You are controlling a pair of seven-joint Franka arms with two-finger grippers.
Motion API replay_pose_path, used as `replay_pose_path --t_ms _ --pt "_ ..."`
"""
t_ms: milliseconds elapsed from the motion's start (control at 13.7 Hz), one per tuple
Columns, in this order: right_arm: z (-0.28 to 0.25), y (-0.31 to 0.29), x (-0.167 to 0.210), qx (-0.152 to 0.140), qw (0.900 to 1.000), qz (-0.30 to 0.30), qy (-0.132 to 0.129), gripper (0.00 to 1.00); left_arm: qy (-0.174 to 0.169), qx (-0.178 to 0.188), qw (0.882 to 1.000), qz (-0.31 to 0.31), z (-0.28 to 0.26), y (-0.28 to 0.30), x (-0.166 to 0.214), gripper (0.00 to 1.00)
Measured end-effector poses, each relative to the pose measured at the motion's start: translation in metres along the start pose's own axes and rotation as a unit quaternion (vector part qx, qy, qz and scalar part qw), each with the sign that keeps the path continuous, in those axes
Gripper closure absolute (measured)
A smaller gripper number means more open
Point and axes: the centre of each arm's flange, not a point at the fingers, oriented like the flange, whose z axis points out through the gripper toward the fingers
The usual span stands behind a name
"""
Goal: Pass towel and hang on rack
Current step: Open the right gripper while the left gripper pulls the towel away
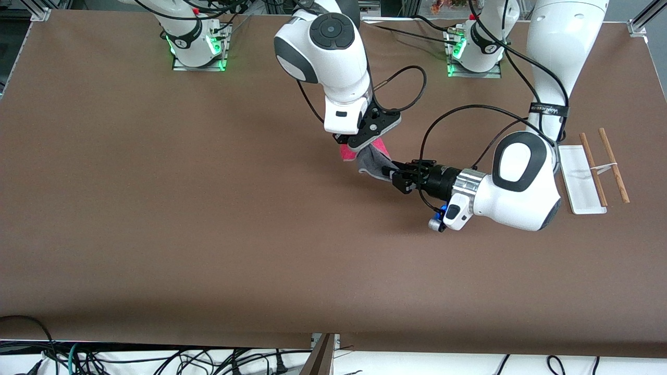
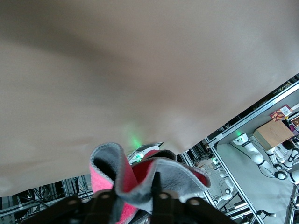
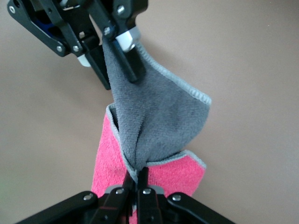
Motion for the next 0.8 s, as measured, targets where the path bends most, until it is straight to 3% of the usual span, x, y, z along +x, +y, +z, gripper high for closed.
replay_pose_path --t_ms 146,438,803 --pt "0.0 0.0 0.0 0.0 1.0 0.0 0.0 0.96 -0.003 0.001 1.0 -0.001 -0.001 -0.001 0.0 0.98" --pt "0.0 0.001 0.0 0.0 1.0 0.001 0.001 0.95 -0.006 0.0 1.0 -0.004 -0.008 -0.005 0.001 0.97" --pt "-0.001 0.009 0.003 -0.001 1.0 0.006 0.002 0.48 0.011 -0.021 1.0 -0.005 -0.043 -0.011 0.003 0.97"
